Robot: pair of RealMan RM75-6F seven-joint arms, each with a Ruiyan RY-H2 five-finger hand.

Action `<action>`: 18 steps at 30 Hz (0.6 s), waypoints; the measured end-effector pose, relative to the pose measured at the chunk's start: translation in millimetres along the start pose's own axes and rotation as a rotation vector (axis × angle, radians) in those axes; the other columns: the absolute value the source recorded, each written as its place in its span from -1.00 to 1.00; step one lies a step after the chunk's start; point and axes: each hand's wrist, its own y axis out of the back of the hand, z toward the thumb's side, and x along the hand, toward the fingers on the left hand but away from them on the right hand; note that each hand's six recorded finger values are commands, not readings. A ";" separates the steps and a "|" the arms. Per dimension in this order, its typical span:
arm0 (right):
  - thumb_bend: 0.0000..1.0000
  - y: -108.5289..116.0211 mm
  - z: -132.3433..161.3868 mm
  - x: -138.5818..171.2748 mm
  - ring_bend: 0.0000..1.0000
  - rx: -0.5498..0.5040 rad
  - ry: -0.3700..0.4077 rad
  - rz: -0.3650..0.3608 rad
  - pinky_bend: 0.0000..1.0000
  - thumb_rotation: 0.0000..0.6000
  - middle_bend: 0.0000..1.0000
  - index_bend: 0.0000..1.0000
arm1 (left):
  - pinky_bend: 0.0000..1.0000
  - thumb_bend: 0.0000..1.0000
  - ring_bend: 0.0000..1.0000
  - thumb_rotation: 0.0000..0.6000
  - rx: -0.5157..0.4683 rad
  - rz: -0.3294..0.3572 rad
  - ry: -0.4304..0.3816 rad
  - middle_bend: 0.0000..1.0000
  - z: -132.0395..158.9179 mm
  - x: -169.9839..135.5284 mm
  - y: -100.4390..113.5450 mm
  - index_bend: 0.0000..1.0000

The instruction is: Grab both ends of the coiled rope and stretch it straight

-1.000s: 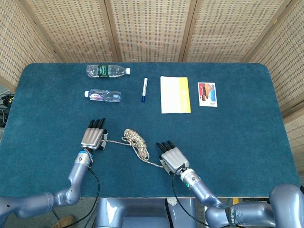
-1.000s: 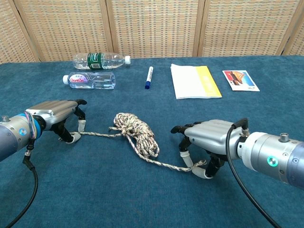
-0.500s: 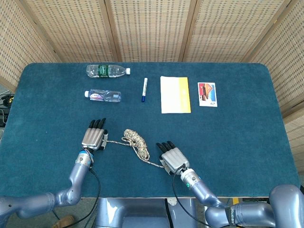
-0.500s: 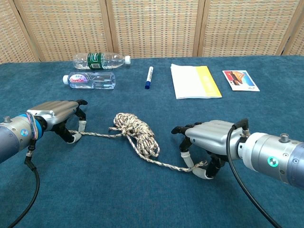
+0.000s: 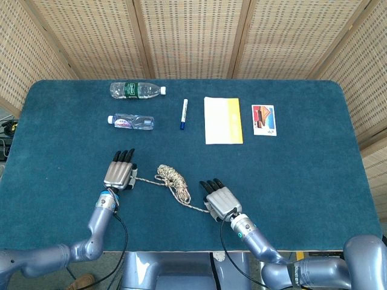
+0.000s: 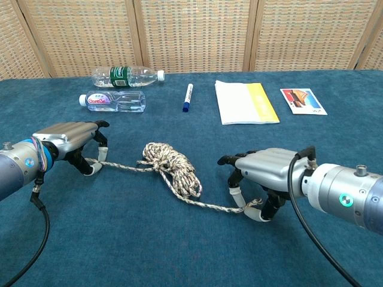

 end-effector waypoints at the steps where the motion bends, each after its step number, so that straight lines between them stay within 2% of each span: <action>1: -0.08 1.9 -1.7 0.3 -1.00 0.000 -0.004 -0.006 -1.00 1.00 -1.00 0.26 | -1.00 -0.02 -1.00 1.00 0.000 0.007 0.001 -1.00 -1.3 0.4 2.7 0.47; 11: -0.08 29.1 -39.0 11.7 -1.00 -0.001 -0.084 -0.074 -1.00 1.00 -1.00 0.26 | -1.00 0.00 -1.00 1.00 0.004 0.074 -0.007 -1.00 -11.3 -0.3 35.9 0.52; 18: -0.08 41.4 -73.2 25.9 -1.00 -0.009 -0.161 -0.107 -1.00 1.00 -1.00 0.26 | -1.00 0.00 -1.00 1.00 0.017 0.091 -0.027 -1.00 -9.6 -5.3 44.3 0.52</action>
